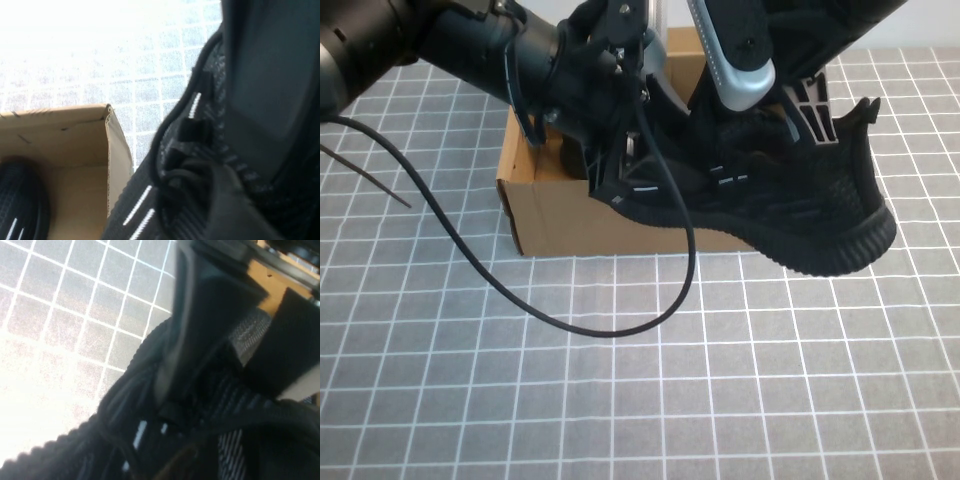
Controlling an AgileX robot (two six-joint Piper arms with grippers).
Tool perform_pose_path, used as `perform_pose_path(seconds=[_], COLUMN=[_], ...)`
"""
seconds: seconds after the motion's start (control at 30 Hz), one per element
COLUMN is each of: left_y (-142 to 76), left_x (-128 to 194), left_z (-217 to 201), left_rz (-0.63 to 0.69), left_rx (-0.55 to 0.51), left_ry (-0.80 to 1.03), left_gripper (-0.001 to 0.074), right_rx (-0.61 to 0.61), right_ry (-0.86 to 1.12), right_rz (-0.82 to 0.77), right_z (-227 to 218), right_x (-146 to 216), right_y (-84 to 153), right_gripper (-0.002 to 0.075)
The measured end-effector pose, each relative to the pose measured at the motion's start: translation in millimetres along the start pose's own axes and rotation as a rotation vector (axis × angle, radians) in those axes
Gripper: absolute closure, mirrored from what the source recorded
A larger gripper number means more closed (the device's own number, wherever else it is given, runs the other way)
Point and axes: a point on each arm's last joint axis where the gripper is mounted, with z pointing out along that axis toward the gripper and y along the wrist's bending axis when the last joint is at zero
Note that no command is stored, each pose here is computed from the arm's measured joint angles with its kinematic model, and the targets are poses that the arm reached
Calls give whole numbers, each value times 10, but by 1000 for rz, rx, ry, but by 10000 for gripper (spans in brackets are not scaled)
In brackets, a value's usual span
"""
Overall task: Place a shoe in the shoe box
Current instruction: Hand over the shoe, then place the shoe in the shoe box
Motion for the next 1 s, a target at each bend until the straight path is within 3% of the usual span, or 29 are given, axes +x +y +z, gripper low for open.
perform_pose_path(seconds=[0.17, 0.3, 0.4, 0.5, 0.63, 0.7, 0.83, 1.0], left_y=[7, 10, 10, 7, 16, 27, 80, 206], left_x=[-3, -4, -4, 19, 116, 139, 148, -11], left_z=[0, 0, 0, 4, 63, 77, 63, -103], left_rz=[1, -22, -62, -74, -92, -98, -104, -70], left_rx=[-7, -11, -11, -9, 1, -9, -60, -162], left_ry=[-3, -5, -5, 16, 61, 70, 94, 112], left_gripper=[651, 699, 706, 708, 713, 714, 715, 715], right_rx=[-6, -8, -8, 15, 103, 165, 282, 406], right_ry=[-9, -10, -6, 20, 89, 118, 173, 157], right_rz=[5, 87, 233, 371, 528, 597, 697, 818], right_z=[2, 2, 2, -9, -100, -175, -391, -785], right_x=[-8, -9, -5, 16, 65, 82, 109, 48], right_y=[6, 7, 7, -11, -68, -105, -111, -20], right_gripper=[713, 713, 696, 591, 391, 345, 381, 581])
